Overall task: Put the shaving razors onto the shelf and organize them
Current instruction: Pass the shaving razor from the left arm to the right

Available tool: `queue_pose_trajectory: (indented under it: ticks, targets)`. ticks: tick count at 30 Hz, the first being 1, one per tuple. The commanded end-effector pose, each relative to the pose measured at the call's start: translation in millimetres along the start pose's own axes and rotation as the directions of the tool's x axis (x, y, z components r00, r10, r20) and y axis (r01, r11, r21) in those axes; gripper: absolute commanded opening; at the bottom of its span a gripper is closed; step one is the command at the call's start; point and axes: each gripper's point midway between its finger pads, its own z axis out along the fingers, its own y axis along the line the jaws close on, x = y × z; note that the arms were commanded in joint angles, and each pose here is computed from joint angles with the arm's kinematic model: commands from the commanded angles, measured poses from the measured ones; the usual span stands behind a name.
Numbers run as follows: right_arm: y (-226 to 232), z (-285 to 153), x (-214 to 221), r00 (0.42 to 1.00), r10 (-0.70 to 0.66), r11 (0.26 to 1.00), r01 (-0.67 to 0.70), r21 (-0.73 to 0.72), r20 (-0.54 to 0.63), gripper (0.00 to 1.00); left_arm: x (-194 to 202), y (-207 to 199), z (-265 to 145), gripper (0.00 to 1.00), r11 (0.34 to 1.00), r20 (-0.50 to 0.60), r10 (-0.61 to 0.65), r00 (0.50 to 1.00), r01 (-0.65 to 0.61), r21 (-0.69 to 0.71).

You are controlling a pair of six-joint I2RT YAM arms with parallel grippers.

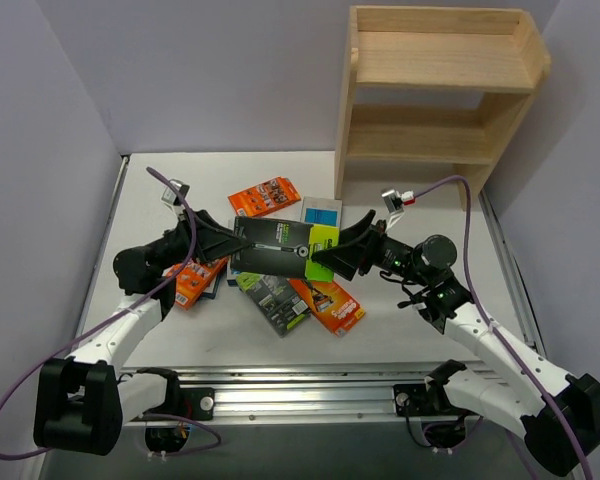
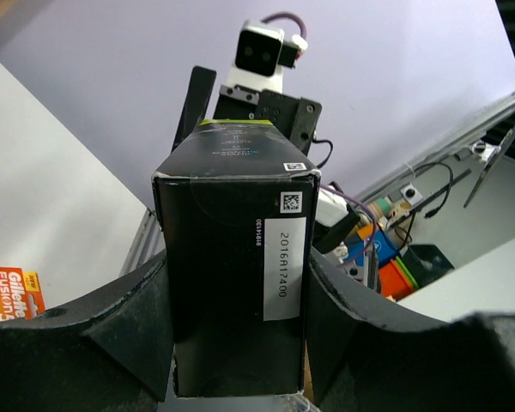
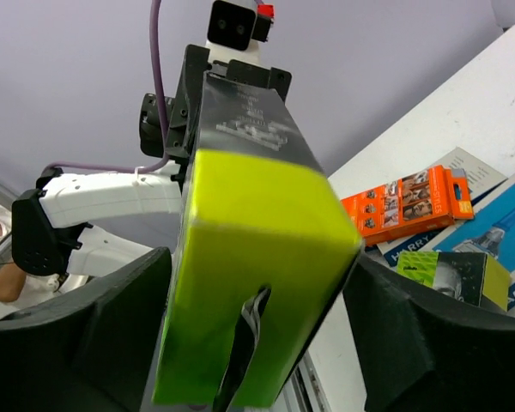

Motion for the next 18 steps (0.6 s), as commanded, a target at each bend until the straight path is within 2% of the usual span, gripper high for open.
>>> queue_pose_trajectory:
  ticks: [1,6,8,14,16,17,18]
  targets:
    - [26.1,-0.3,-14.0,0.998,-0.051,0.992,0.055,-0.118,0.039,0.71,3.9,-41.8,6.6,0.02,0.963,0.025,0.222,0.975,-0.223,0.154]
    - [32.3,-3.2,-11.7,0.999,-0.045,0.989,0.048,-0.14,0.023,0.47,2.2,-41.2,6.4,0.02,0.96,0.022,0.24,0.971,-0.241,0.142]
    - [36.4,-5.9,-9.3,0.999,-0.048,0.987,0.05,-0.154,0.011,0.44,-1.2,-41.9,7.0,0.02,0.959,0.026,0.249,0.968,-0.25,0.13]
    - [41.8,-12.0,-3.1,0.999,-0.047,0.985,0.044,-0.165,-0.012,0.43,-9.3,-43.1,10.7,0.02,0.952,0.031,0.285,0.958,-0.287,0.109]
    - [42.3,-12.8,-2.8,0.999,-0.046,0.985,0.044,-0.166,-0.012,0.28,-11.3,-39.2,11.6,0.02,0.952,0.032,0.287,0.957,-0.289,0.1]
    - [40.9,-12.8,-2.2,0.999,-0.044,0.986,0.041,-0.162,-0.013,0.22,-12.5,-35.5,12.2,0.07,0.956,0.031,0.279,0.96,-0.28,0.09]
    - [40.8,-12.5,-2.6,0.999,-0.043,0.986,0.041,-0.162,-0.011,0.11,-12.9,-33.0,12.5,0.13,0.955,0.028,0.283,0.959,-0.284,0.085]
